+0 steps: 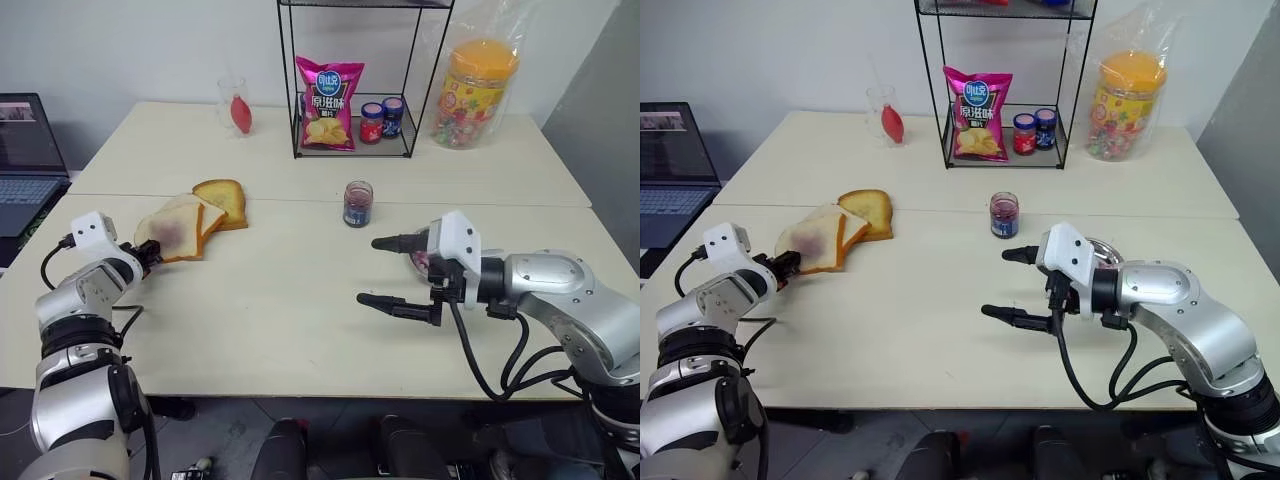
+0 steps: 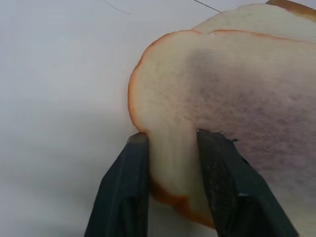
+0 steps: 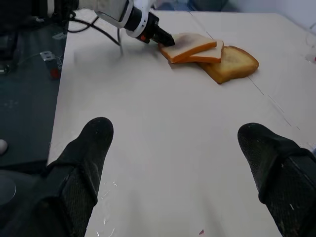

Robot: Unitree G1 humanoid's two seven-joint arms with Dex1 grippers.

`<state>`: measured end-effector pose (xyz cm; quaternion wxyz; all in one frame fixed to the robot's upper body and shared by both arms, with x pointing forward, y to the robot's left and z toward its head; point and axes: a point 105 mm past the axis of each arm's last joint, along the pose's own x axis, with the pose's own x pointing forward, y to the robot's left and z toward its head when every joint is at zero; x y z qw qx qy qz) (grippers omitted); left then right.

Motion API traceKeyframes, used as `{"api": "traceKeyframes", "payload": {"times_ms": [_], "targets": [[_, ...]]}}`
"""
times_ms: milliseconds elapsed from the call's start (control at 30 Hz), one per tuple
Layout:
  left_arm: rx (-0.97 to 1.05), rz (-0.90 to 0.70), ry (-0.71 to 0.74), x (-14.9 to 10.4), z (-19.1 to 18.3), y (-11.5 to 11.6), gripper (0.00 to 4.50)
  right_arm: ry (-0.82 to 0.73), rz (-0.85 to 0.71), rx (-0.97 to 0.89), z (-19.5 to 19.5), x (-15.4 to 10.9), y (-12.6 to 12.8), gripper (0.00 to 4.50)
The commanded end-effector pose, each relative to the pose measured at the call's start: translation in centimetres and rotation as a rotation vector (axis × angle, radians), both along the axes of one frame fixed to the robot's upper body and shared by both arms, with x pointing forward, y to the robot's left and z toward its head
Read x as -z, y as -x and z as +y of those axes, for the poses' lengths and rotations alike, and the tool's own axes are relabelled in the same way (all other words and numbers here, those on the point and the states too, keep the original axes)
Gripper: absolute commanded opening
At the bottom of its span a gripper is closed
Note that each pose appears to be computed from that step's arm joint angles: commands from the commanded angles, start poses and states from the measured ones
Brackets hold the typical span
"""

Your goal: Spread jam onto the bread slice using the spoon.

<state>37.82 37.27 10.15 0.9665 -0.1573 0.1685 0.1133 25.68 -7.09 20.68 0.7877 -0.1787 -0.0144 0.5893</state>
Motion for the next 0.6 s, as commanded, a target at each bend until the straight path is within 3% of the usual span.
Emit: {"api": "traceKeyframes", "payload": {"times_ms": [33, 167, 600], "targets": [[0.002, -0.007, 0.001, -0.1, -0.1, 0.1, 0.57, -0.037, -0.062, -0.029, 0.0, -1.5, 0.6, 4.50], [0.003, -0.023, 0.005, -0.3, -0.3, 0.1, 0.03, -0.036, -0.059, -0.025, -0.2, -1.2, 0.5, 4.50], [-0.065, -0.185, -0.004, -3.4, 0.3, 0.7, 0.03, -0.032, -0.057, -0.015, -0.4, -0.9, 0.4, 4.50]]}}
